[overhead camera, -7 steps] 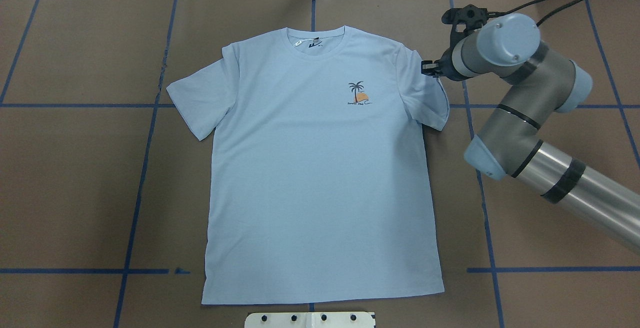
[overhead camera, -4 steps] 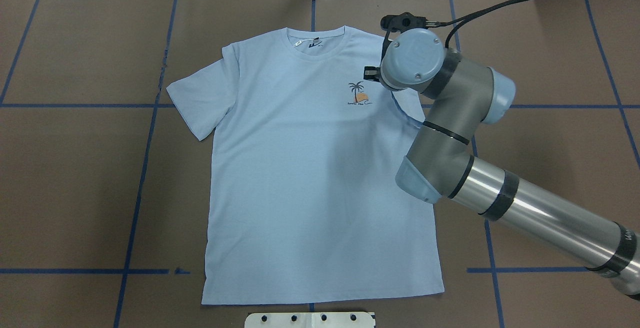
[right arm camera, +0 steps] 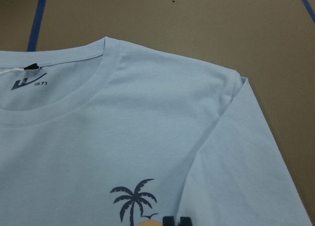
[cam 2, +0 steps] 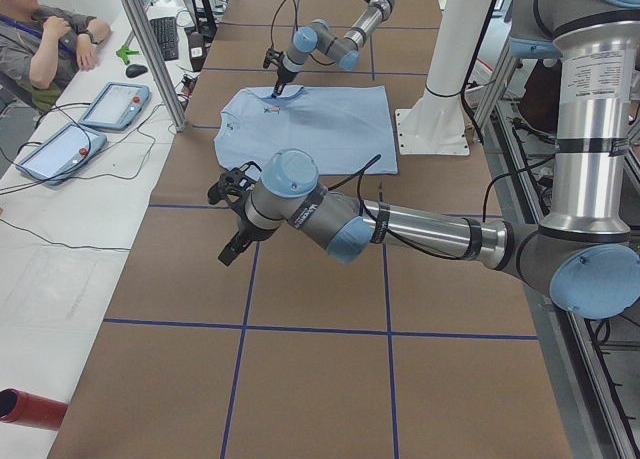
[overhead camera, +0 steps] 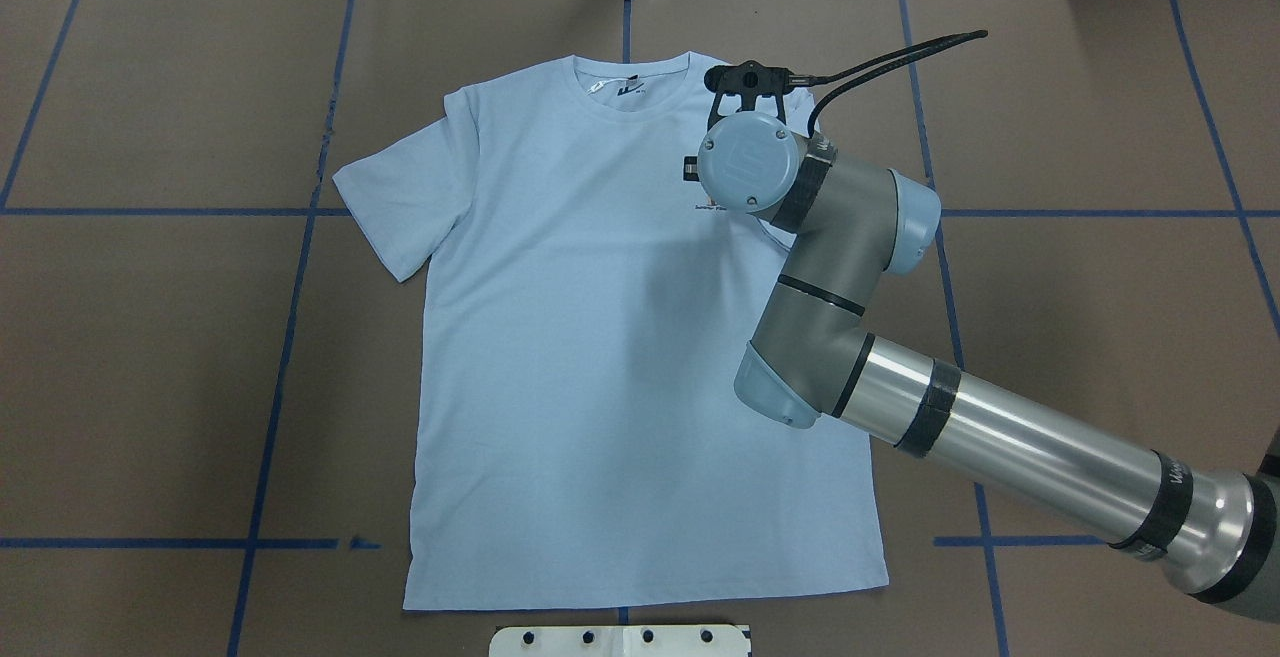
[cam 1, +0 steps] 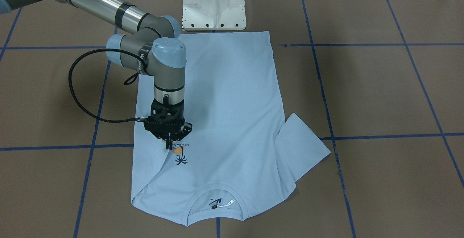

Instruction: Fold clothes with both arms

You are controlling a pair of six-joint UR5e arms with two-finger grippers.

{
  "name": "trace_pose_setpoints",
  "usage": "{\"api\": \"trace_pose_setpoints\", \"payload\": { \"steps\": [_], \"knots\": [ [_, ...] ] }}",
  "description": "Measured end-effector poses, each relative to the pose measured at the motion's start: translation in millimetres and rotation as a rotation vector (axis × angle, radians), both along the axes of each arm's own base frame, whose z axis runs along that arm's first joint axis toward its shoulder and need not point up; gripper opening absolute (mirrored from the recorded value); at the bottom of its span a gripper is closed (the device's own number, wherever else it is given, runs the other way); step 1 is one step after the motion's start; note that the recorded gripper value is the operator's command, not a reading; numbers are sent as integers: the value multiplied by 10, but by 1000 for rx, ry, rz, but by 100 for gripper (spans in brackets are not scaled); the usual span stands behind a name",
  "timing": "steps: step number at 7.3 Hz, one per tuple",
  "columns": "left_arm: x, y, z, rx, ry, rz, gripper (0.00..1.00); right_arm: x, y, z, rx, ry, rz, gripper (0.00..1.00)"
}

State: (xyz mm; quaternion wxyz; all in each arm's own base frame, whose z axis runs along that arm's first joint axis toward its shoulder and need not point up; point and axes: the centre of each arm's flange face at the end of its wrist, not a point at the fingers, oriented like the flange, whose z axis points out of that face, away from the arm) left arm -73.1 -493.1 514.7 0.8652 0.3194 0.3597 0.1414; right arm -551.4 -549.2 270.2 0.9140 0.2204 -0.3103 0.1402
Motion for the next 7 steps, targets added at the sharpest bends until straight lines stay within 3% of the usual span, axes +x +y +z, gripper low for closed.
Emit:
{"api": "trace_pose_setpoints", "payload": {
  "steps": [2,5,6,7],
  "knots": [
    [0,-10,-6,2,0,0,100,-85,-43,-123,2,-17,13,100],
    [22,-49,-156,67,12,-13,100,56,-333,-393,-35,-66,25,100],
    [169,-82,-249,101,35,-10,100,314,-543,-449,-58,-81,-22,100],
    [495,-176,-368,83,78,3,100,669,-782,-483,-68,-85,-79,100]
  ]
}}
